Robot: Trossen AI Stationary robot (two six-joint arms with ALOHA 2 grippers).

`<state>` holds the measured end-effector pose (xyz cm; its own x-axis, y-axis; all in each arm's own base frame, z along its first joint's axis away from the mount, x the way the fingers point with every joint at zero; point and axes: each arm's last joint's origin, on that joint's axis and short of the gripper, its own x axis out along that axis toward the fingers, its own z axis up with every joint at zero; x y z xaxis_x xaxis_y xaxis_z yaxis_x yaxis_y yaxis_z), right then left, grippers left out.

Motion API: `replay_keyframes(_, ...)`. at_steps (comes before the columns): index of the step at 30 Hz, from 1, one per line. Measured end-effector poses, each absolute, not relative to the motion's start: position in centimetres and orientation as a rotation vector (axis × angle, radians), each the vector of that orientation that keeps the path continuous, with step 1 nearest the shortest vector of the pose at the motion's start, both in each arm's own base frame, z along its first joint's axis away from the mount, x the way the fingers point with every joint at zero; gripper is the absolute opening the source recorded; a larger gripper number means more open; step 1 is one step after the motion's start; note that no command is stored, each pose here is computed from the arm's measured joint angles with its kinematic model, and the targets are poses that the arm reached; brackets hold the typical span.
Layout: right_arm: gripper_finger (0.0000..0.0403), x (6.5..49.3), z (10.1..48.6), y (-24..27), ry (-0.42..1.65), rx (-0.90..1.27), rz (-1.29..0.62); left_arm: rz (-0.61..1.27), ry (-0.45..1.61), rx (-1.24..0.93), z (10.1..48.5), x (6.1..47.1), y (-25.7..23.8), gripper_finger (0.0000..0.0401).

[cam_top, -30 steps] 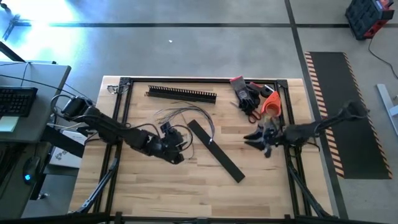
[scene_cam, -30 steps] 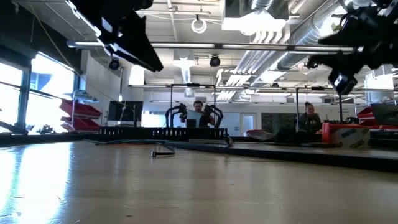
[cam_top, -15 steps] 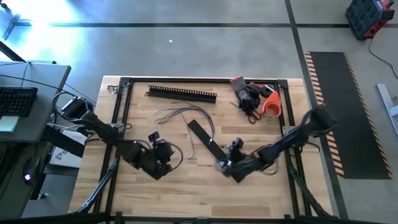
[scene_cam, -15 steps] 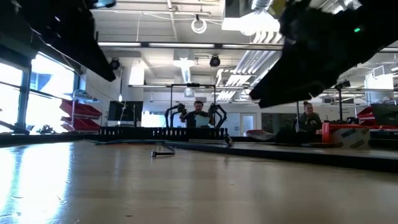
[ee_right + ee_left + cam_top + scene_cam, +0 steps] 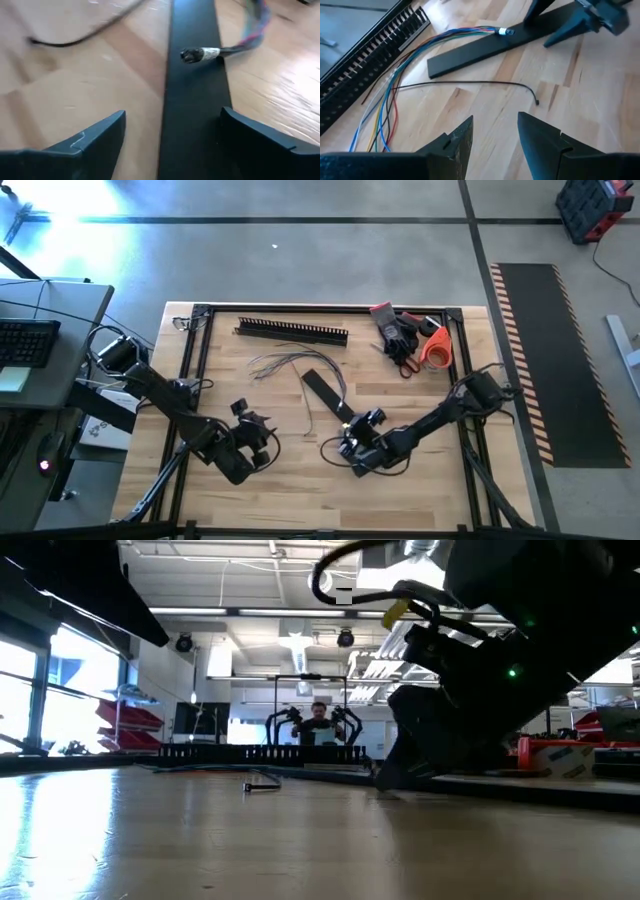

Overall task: Ziptie cables
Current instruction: Wrap the black zip tie around the cables

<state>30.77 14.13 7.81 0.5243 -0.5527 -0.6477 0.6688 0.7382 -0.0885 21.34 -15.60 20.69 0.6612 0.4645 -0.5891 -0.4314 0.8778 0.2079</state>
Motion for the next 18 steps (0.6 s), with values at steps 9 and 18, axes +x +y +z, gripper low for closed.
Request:
replay_keyframes(9,0.0217,26.3,8.8,15.5,0.789,0.34,-0.918,0.507,0.681,0.053,20.7,21.3,-15.6,0.0129)
replay_keyframes(18,0.0184,19.3,11.6,19.0,1.009,0.527,-1.075,0.509,0.684,0.058,20.7,21.3,-15.6,0.0129)
